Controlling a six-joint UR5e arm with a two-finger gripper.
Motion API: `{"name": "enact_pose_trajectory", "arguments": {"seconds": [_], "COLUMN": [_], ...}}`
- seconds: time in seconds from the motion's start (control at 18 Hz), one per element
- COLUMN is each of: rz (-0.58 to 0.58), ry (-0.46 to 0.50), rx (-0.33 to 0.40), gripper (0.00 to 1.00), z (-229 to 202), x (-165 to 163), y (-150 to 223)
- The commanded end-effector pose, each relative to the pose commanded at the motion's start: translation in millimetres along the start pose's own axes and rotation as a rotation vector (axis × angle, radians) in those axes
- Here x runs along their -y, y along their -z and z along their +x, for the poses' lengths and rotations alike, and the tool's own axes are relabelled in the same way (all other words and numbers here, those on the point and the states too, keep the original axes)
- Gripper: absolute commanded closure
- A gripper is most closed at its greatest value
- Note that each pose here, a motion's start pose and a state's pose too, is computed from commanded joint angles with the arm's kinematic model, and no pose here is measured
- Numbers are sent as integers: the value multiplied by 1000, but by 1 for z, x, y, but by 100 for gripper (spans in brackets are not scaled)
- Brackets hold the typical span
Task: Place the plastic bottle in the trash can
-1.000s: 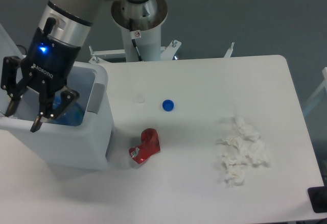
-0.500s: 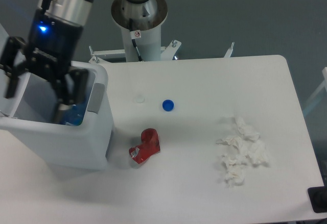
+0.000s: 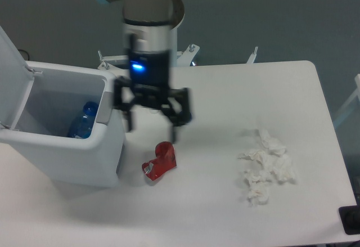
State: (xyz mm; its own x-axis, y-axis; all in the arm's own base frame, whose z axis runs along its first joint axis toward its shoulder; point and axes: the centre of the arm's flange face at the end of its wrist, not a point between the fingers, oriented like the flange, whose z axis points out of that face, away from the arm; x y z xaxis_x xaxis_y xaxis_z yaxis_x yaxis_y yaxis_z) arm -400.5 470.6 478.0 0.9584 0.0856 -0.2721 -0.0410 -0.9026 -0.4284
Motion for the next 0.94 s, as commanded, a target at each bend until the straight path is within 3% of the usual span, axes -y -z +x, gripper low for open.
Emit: {"name": "enact_pose_trajectory", "arguments": {"seconds": [0.17, 0.28, 0.39, 0.72, 0.94], "rz": [-111, -237, -323, -366, -370], "ry": [-42, -181, -265, -277, -275], "rx": [-50, -135, -172, -257, -264], "gripper": [0, 0, 0, 0, 0], "z": [-23, -24, -29, -61, -65], "x": [-32, -50, -65, -106, -108], "y": [-29, -46, -69, -130, -138]}}
